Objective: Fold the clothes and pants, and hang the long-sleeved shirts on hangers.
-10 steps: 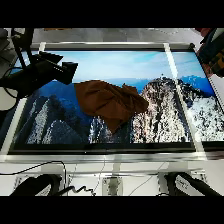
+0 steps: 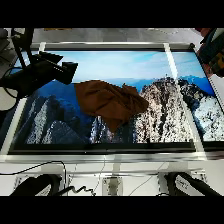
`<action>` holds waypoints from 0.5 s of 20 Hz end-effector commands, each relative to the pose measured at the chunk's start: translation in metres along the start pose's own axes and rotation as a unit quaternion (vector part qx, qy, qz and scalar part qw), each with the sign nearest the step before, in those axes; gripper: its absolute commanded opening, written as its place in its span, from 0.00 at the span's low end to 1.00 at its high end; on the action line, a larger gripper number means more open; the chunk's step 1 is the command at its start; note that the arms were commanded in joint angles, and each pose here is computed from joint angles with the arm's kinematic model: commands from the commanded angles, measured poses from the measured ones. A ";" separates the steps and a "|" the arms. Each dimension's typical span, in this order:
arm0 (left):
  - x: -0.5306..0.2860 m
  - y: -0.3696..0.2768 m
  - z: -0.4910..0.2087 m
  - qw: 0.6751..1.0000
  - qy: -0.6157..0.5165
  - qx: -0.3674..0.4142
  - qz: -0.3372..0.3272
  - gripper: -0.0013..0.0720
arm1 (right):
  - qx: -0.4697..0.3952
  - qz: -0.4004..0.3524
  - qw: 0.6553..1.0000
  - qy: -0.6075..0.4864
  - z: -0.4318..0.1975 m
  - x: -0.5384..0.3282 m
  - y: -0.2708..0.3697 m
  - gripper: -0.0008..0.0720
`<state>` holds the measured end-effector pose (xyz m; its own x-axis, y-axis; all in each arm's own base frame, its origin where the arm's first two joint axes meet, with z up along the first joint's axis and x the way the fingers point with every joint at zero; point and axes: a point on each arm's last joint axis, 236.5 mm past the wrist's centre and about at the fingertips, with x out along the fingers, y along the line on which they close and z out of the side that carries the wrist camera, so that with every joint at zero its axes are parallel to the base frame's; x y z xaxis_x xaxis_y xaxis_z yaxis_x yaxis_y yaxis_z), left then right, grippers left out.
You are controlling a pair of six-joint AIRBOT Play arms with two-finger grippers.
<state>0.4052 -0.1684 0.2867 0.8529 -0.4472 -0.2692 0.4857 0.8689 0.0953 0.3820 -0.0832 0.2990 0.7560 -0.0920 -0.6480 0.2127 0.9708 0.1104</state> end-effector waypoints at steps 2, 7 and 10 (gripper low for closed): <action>0.000 0.000 0.000 1.000 0.000 0.000 0.000 0.83 | 0.000 0.001 1.000 0.000 0.000 0.000 0.001 0.03; 0.000 -0.002 0.000 1.000 -0.001 -0.005 -0.003 0.83 | 0.000 0.001 1.000 -0.006 0.003 0.000 0.001 0.03; 0.000 -0.002 0.000 1.000 -0.001 -0.007 -0.003 0.83 | -0.001 0.000 0.998 -0.055 0.026 -0.001 0.000 0.03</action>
<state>0.4048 -0.1692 0.2870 0.8514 -0.4509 -0.2680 0.4875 0.8688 0.0871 0.3875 -0.0850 0.3059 0.7793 -0.0996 -0.6187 0.2120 0.9710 0.1107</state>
